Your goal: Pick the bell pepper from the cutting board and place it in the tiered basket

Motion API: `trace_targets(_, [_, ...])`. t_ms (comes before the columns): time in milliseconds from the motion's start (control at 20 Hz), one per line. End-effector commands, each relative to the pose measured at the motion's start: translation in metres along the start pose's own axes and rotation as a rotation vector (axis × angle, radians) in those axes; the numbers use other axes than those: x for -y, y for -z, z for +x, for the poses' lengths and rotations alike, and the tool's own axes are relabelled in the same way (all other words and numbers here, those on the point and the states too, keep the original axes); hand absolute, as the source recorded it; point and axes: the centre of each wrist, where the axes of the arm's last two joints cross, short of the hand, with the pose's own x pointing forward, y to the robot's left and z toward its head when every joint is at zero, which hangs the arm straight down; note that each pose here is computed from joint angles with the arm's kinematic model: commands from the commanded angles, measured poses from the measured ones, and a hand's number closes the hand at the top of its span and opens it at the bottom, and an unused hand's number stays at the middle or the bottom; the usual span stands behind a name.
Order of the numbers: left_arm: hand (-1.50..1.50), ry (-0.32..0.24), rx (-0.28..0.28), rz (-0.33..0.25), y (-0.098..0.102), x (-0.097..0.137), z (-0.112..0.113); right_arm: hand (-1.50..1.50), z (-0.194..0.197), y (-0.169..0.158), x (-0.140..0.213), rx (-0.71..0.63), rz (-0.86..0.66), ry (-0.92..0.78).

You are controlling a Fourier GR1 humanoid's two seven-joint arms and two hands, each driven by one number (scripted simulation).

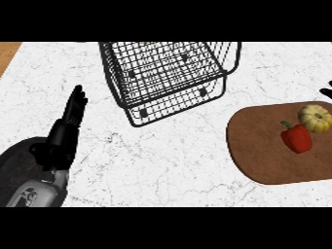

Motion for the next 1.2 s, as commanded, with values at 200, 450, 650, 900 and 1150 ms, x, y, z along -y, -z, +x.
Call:
trace_targets(200, [0.0,0.013,0.008,-0.004,0.007,0.017,0.01,-1.5,0.148,-0.021,0.018,-0.156,0.296,-0.415])
trace_targets(450, [0.0,0.003,-0.021,-0.016,0.007,0.023,0.011,-1.5,0.229,0.018,-0.042,-0.268,0.443,-0.808])
trace_targets(650, [0.0,0.014,-0.03,0.001,0.004,0.018,0.005,-1.5,0.242,0.033,-0.085,-0.323,0.515,-1.047])
trace_targets(900, [0.0,0.0,-0.013,-0.015,0.01,0.019,0.014,-1.5,0.215,0.041,-0.111,-0.375,0.538,-1.226])
trace_targets(1150, [0.0,0.007,-0.011,-0.035,0.006,0.028,0.017,-1.5,0.178,0.045,-0.116,-0.434,0.582,-1.287])
